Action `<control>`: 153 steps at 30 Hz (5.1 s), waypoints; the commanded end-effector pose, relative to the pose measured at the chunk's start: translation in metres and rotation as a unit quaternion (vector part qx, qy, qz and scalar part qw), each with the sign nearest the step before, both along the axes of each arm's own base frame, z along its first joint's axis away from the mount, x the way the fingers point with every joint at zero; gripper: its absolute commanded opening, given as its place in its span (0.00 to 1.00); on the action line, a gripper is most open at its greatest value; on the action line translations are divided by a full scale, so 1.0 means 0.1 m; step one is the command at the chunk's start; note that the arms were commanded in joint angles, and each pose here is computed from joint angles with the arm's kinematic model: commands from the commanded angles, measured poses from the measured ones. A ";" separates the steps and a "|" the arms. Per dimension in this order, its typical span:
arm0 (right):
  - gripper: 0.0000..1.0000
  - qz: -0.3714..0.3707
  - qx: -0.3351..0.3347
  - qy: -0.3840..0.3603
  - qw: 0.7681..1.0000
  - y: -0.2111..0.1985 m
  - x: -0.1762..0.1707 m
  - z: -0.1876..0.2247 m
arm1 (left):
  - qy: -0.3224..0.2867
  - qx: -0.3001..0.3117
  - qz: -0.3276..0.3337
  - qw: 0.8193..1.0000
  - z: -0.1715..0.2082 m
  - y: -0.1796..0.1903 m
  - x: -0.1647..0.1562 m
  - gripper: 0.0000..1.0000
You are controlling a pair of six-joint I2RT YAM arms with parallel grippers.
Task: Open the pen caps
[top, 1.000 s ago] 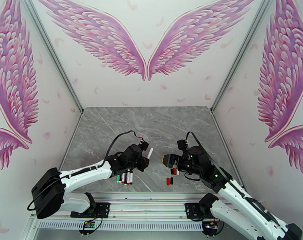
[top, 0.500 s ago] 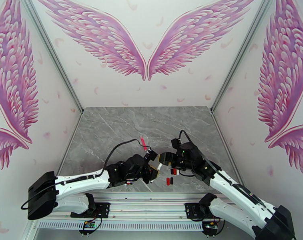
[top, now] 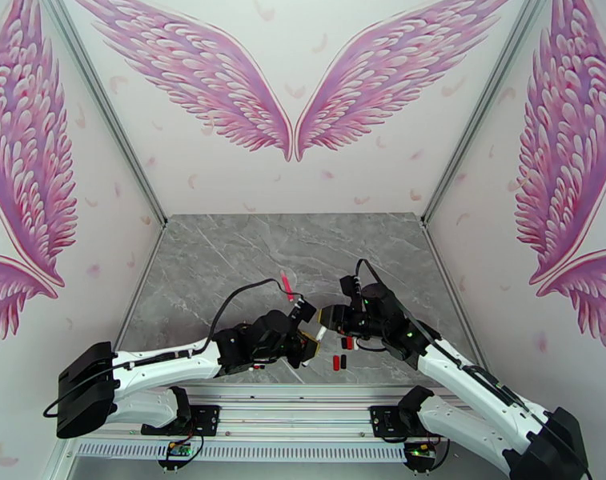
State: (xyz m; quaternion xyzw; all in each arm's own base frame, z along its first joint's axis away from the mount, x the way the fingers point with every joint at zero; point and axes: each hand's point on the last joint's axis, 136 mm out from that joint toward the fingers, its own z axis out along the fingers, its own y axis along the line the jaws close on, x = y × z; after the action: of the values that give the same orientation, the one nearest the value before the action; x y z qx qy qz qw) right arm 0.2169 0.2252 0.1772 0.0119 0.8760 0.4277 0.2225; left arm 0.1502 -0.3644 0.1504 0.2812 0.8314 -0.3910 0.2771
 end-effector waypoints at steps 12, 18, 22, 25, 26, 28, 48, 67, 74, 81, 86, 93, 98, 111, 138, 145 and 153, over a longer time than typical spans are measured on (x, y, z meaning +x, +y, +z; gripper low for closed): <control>0.33 0.012 0.015 0.002 1.000 0.08 -0.01 -0.01 | -0.006 -0.010 0.009 1.000 0.06 -0.05 0.03 0.15; 0.29 0.012 0.017 0.006 1.000 0.09 -0.01 -0.05 | -0.006 -0.012 0.012 1.000 0.06 -0.04 0.03 0.14; 0.25 0.012 0.016 0.007 1.000 0.08 -0.01 -0.06 | -0.005 -0.012 0.012 1.000 0.06 -0.03 0.03 0.14; 0.21 0.012 0.015 0.006 1.000 0.08 -0.01 -0.06 | -0.005 -0.013 0.013 1.000 0.06 -0.03 0.03 0.15; 0.19 0.011 0.016 0.007 1.000 0.08 -0.01 -0.06 | -0.005 -0.015 0.013 1.000 0.06 -0.03 0.03 0.15; 0.18 0.010 0.018 0.006 1.000 0.08 -0.01 -0.04 | -0.004 -0.016 0.014 1.000 0.06 -0.02 0.03 0.19; 0.17 0.019 0.060 0.009 0.998 0.16 -0.04 0.11 | 0.008 -0.046 0.028 0.999 0.03 0.05 0.06 0.14; 0.13 0.037 0.123 -0.145 0.981 0.04 0.05 0.98 | 0.037 -0.091 -0.060 0.993 0.28 0.01 -0.23 0.01; 0.11 -0.107 0.023 -0.076 0.991 -0.39 0.33 0.70 | -0.028 0.017 0.019 0.999 0.09 0.10 -0.03 0.01; 0.10 -0.167 -0.004 -0.049 0.985 -0.60 0.42 0.58 | -0.073 0.084 0.014 0.994 0.01 -0.05 -0.10 0.01; 0.10 -0.178 -0.004 -0.047 0.983 -0.66 0.45 0.58 | -0.058 0.072 -0.015 0.996 -0.02 -0.15 -0.22 0.00; 0.11 -0.141 0.049 -0.090 0.985 -0.56 0.44 0.70 | -0.004 -0.037 -0.058 0.998 0.24 -0.22 -0.37 0.00; 0.11 -0.122 0.062 -0.107 0.985 -0.53 0.40 0.75 | 0.018 -0.076 -0.057 0.995 0.32 -0.12 -0.34 0.00; 0.14 -0.107 -0.083 -0.005 0.991 -0.80 -0.01 0.08 | -0.008 -0.092 0.052 0.994 0.35 0.22 0.05 0.00; 0.17 -0.053 -0.185 0.164 0.967 -0.90 -0.62 -1.33 | -0.012 -0.053 0.056 0.997 0.36 0.34 0.03 0.01; 0.17 -0.047 -0.191 0.170 0.966 -0.88 -0.60 -1.42 | -0.005 -0.045 0.048 0.998 0.31 0.29 0.02 0.01; 0.18 -0.039 -0.197 0.175 0.964 -0.87 -0.59 -1.48 | -0.004 -0.046 0.045 0.998 0.31 0.28 0.01 0.01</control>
State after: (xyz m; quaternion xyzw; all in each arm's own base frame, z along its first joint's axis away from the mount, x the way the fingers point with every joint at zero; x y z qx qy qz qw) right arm 0.1567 0.1377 0.0334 0.0880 0.9659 0.2316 0.0750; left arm 0.1516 -0.3301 0.1677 0.2230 0.8323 -0.4047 0.3062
